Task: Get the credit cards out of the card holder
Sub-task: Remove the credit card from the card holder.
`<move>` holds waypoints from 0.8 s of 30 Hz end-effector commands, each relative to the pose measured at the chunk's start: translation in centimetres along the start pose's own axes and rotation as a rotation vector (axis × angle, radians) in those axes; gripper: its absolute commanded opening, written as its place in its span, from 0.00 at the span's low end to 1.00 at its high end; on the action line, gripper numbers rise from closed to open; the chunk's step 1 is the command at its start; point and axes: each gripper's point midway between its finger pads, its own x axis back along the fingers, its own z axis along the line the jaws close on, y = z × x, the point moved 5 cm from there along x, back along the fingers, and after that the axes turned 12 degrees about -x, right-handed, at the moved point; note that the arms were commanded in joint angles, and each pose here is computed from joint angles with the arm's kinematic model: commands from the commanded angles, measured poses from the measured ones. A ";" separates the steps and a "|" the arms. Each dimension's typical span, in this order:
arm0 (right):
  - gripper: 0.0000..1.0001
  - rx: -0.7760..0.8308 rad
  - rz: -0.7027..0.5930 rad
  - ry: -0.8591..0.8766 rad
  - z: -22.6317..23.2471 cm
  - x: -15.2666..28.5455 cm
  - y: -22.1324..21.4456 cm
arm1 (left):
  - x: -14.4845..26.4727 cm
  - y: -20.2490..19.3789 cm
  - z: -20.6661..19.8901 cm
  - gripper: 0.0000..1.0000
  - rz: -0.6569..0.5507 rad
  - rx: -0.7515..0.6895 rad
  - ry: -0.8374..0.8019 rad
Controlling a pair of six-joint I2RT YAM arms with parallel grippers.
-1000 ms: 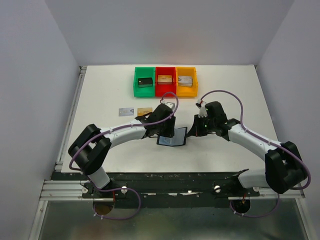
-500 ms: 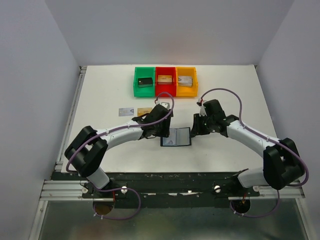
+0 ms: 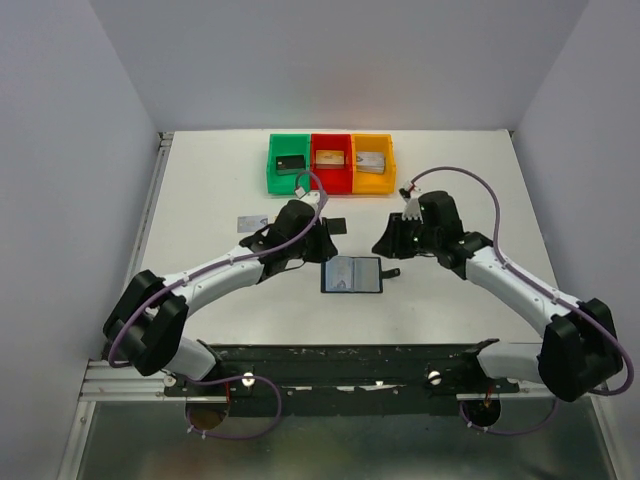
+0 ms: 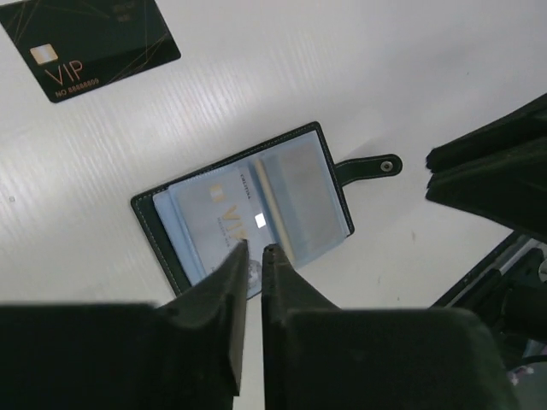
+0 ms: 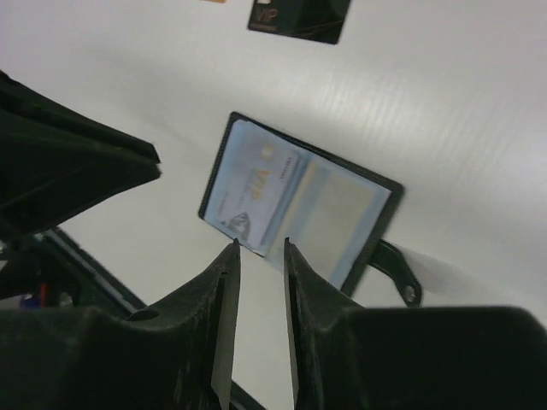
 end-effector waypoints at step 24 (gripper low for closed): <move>0.41 -0.287 0.290 0.239 -0.2 -9.2 -5.8 | -4.9 -4.4 3.0 0.00 0.144 0.104 0.041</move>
